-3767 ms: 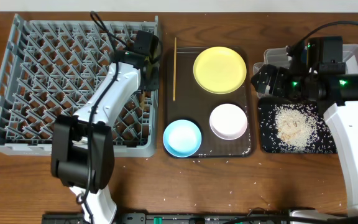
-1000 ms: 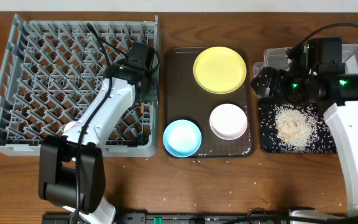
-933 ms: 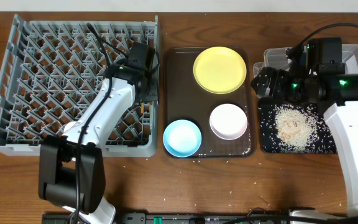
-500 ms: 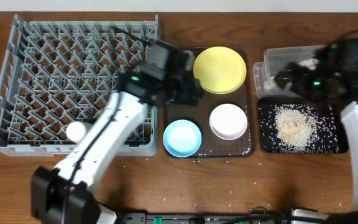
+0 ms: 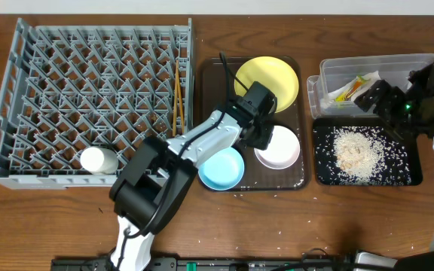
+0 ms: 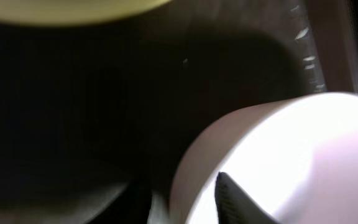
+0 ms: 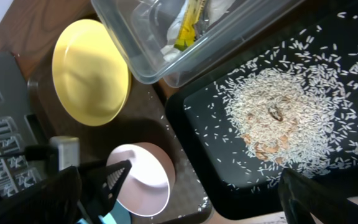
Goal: Sort waste into correct bins and load items into the dishwasher
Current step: 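Grasp the white bowl with the left gripper and lift it, then lower the white bowl into the dish rack with the left gripper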
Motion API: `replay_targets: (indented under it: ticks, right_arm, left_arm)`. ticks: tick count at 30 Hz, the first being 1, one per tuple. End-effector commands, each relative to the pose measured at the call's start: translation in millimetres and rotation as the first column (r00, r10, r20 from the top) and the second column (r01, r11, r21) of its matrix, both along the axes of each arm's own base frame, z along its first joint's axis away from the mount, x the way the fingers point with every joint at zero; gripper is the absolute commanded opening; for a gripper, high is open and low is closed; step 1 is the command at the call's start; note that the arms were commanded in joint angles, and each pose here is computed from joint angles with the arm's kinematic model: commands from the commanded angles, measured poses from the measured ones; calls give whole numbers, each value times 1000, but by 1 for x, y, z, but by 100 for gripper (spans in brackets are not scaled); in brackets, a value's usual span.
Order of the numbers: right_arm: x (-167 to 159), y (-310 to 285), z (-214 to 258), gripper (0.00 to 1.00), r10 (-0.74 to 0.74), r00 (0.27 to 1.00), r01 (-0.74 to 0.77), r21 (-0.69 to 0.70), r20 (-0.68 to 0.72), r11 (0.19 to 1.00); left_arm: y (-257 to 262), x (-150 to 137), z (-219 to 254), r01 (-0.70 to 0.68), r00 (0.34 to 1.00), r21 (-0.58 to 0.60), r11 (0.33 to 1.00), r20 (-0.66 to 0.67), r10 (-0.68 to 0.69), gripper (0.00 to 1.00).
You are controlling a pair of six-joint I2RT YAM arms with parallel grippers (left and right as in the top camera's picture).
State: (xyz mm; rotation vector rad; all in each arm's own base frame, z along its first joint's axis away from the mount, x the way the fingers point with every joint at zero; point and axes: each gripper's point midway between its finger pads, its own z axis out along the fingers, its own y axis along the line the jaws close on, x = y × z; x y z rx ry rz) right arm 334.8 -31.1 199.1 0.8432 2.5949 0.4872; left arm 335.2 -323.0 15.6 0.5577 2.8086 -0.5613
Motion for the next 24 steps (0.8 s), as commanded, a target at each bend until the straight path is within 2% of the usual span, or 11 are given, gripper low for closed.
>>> replay_targets:
  ticks: [1, 4, 7, 11, 15, 18, 19, 20, 21, 22, 24]
  right_arm:
    - [1, 2, 3, 99, -6, 1000, 6, 9, 6, 1000]
    - [1, 2, 3, 99, -6, 1000, 6, 9, 5, 1000]
    - [1, 2, 3, 99, -6, 1000, 6, 9, 4, 1000]
    - [1, 2, 3, 99, -5, 1000, 5, 9, 5, 1000]
    - [1, 2, 3, 99, -6, 1000, 6, 10, 4, 1000]
    - [1, 2, 3, 99, -6, 1000, 6, 10, 4, 1000]
    - [1, 2, 3, 99, -6, 1000, 6, 9, 4, 1000]
    - [1, 2, 3, 99, -6, 1000, 6, 9, 5, 1000]
    - [1, 2, 3, 99, -6, 1000, 6, 9, 5, 1000]
    - [1, 2, 3, 99, -6, 1000, 6, 9, 6, 1000]
    - [2, 2, 3, 99, -6, 1000, 6, 8, 9, 1000]
  left_arm:
    - [0, -2, -12, -11, 1000, 18, 1000, -22, 12, 26]
    - [-1, -1, -10, -21, 1000, 11, 1000, -21, 21, 8]
    - [-2, 3, 6, -24, 1000, -11, 1000, 6, 24, 7]
    - [18, 27, 91, -83, 984, -106, 991, 149, 98, 8]
    - [103, 50, 150, -295, 905, 8, 955, 322, 277, 7]
    - [200, 54, 189, -544, 763, 188, 818, 516, 389, 7]
    - [249, 49, 210, -665, 673, 267, 698, 620, 404, 8]
    - [280, 44, 225, -730, 619, 324, 602, 687, 381, 8]
    - [302, 40, 236, -763, 594, 375, 526, 728, 342, 7]
    - [328, 34, 246, -787, 586, 455, 417, 764, 271, 7]
    - [350, 27, 252, -805, 580, 513, 296, 786, 214, 8]
